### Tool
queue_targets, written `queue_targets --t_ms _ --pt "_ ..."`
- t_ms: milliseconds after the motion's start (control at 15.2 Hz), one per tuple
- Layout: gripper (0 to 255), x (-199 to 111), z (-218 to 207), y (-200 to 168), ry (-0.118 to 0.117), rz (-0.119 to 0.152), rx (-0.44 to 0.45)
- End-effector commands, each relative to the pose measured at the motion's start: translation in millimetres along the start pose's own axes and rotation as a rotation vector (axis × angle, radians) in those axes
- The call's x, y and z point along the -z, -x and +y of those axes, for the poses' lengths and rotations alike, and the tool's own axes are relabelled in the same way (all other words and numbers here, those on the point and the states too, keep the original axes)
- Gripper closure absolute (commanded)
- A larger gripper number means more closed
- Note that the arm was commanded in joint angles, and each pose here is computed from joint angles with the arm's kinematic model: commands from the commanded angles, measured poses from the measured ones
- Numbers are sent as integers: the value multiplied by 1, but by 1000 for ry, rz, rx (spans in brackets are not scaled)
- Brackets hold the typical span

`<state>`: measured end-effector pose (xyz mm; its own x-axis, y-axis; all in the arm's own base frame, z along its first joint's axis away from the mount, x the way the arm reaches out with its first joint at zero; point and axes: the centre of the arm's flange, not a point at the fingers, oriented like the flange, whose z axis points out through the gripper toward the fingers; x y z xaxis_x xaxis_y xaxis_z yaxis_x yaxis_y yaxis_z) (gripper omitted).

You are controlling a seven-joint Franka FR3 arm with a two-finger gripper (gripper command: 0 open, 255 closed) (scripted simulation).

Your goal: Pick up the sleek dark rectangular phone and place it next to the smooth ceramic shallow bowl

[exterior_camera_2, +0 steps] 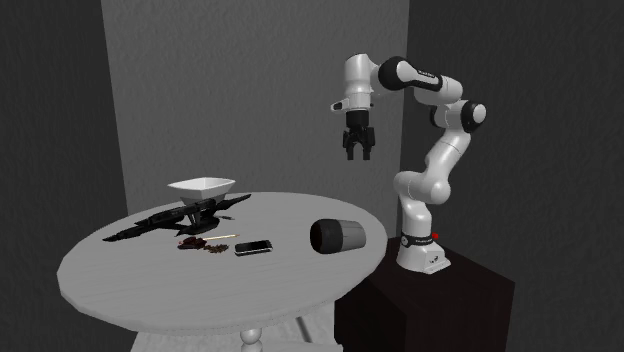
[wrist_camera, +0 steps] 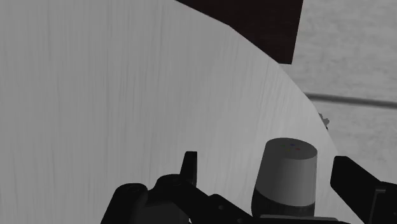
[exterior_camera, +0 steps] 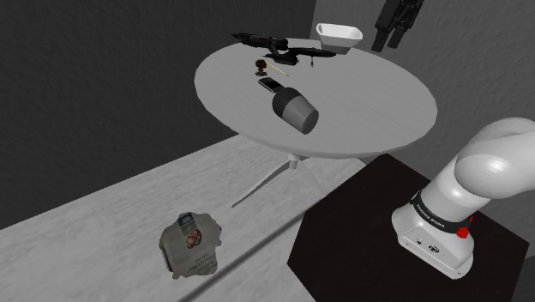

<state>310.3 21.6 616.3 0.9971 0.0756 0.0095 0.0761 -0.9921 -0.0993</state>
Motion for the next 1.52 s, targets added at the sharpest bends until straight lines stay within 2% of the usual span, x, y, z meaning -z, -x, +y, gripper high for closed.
queue_targets --t_ms 0,1452 --pt "0 0 0 0 0 0 0" --pt "0 -146 -12 -249 110 12 34"
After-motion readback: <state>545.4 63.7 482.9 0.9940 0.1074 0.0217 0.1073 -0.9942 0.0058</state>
